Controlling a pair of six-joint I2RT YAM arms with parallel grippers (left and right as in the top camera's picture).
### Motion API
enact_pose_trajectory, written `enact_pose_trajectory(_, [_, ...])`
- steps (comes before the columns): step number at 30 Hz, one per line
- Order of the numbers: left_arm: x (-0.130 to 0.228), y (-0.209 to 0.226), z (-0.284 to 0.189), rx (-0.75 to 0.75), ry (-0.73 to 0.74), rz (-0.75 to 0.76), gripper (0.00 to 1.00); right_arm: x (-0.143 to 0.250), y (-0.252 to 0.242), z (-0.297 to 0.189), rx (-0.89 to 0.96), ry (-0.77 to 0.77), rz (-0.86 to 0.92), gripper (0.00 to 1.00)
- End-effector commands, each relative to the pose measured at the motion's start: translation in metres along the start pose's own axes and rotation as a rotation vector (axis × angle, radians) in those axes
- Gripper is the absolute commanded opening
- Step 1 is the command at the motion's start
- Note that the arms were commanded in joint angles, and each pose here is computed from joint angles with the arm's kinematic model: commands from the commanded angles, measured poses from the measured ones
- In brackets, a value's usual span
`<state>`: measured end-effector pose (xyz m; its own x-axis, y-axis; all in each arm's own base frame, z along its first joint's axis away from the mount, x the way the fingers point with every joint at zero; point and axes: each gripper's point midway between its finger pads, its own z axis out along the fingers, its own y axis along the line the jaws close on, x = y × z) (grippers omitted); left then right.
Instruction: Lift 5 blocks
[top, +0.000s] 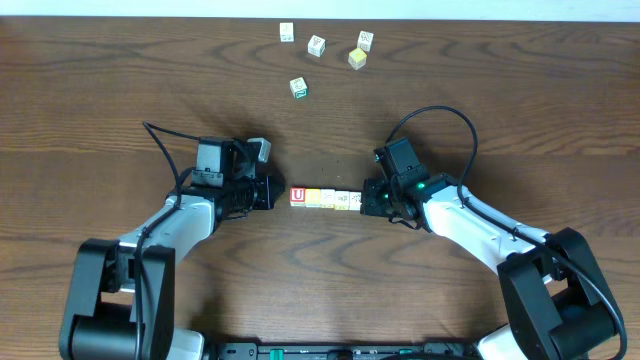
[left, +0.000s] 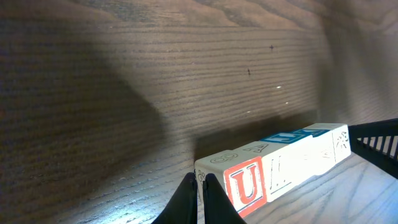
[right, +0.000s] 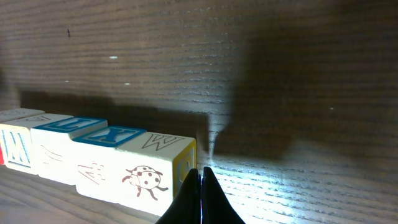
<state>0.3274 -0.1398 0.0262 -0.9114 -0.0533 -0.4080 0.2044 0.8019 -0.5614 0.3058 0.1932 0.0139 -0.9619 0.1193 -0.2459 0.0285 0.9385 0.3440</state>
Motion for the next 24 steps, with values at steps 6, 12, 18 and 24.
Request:
enact_pose_trajectory(6, [0.02, 0.011, 0.02, 0.022, 0.082, -0.04, 0.07, -0.006, -0.003, 0.0, 0.006, -0.022, 0.017, 0.01])
enact_pose_trajectory(12, [0.019, 0.007, 0.02, 0.039, 0.078, -0.035, 0.07, -0.004, -0.008, 0.006, 0.026, -0.01, 0.02, 0.01])
enact_pose_trajectory(18, [0.019, 0.005, 0.02, 0.055, 0.082, -0.036, 0.07, 0.003, -0.009, 0.017, 0.018, 0.025, 0.025, 0.01])
enact_pose_trajectory(24, [0.026, -0.003, 0.023, 0.067, 0.105, -0.025, 0.07, 0.0, -0.002, 0.02, -0.019, 0.021, 0.021, 0.01])
